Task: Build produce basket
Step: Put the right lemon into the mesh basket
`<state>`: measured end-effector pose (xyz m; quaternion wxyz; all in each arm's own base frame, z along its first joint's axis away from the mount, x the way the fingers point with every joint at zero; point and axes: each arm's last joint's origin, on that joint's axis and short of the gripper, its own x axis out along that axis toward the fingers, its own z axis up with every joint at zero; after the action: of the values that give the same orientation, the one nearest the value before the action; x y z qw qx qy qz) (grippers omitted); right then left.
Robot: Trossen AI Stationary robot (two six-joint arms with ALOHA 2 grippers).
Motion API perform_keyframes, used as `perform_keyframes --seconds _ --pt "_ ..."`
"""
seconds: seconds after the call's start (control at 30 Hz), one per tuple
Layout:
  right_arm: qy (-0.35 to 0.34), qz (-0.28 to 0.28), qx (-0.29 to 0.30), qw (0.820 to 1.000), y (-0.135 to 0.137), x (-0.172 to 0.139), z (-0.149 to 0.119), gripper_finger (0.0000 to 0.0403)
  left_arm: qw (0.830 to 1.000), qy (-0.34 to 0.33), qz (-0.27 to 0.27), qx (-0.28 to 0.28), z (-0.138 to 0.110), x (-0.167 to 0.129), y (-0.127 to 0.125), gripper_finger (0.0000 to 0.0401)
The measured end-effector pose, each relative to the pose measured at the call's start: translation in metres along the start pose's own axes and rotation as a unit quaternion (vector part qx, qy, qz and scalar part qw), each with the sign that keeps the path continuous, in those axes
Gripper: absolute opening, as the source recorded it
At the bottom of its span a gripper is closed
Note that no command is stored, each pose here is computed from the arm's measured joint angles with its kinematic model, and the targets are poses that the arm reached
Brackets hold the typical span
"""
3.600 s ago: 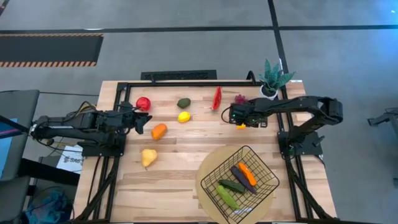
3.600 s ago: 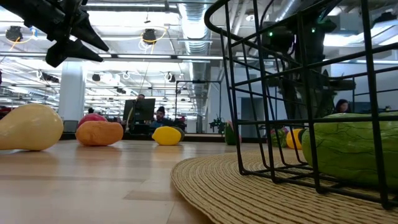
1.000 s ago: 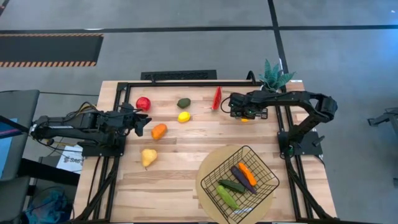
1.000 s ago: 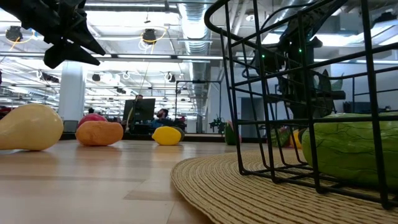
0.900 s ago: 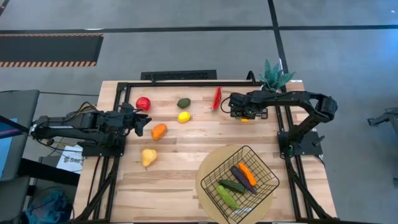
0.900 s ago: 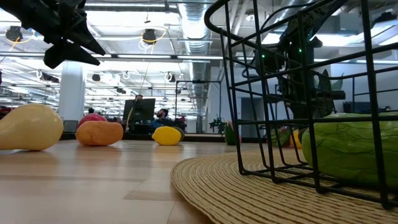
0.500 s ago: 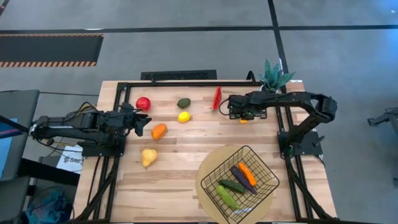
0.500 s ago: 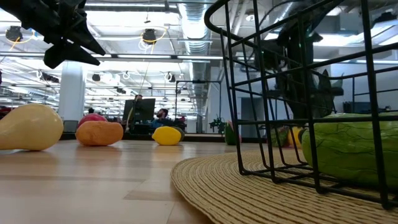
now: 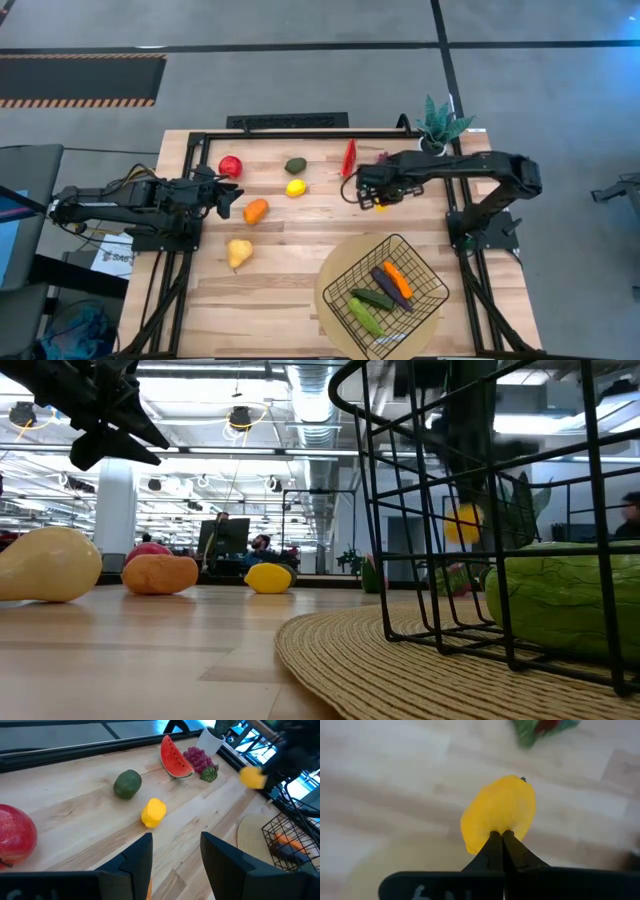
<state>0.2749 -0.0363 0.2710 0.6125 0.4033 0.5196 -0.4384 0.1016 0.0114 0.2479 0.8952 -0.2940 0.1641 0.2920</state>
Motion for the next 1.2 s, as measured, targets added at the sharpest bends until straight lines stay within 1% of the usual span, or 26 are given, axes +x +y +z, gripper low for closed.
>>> perform_keyframes --seconds 0.13,0.3,0.43,0.53,0.6,0.8,0.9,1.07,1.2 --pt "0.008 0.028 -0.054 0.998 0.013 -0.046 -0.025 0.0 1.0 0.0 0.0 0.0 0.0 0.0 0.0 0.015" --pt "0.007 0.103 -0.092 0.99 0.025 -0.099 -0.065 0.0 1.0 0.0 0.0 0.009 0.0 0.0 0.0 0.015" --pt "0.014 0.162 -0.109 0.981 0.032 -0.122 -0.101 0.0 1.0 -0.001 0.0 0.01 0.0 0.0 0.0 0.015" --pt "0.03 0.176 -0.106 0.978 0.033 -0.127 -0.128 0.0 1.0 0.0 0.001 0.01 0.0 0.0 0.0 0.015" --pt "0.038 0.169 -0.096 0.98 0.033 -0.125 -0.144 0.0 1.0 0.0 0.0 0.01 0.0 0.0 0.0 0.015" --pt "0.05 0.104 -0.072 0.991 0.044 -0.103 -0.181 0.0 1.0 0.002 0.002 0.012 0.0 0.0 0.0 0.015" --pt "0.045 0.07 -0.085 0.993 0.058 -0.083 -0.196 0.0 1.0 0.009 0.009 0.016 -0.002 0.0 0.002 0.015" --pt "0.045 0.027 -0.123 0.991 0.08 -0.049 -0.21 0.0 1.0 0.012 0.005 0.016 -0.002 0.0 0.002 0.015" --pt "0.063 0.0 -0.123 0.99 0.09 -0.031 -0.211 0.0 1.0 0.015 0.001 0.016 -0.002 0.0 0.001 0.015"
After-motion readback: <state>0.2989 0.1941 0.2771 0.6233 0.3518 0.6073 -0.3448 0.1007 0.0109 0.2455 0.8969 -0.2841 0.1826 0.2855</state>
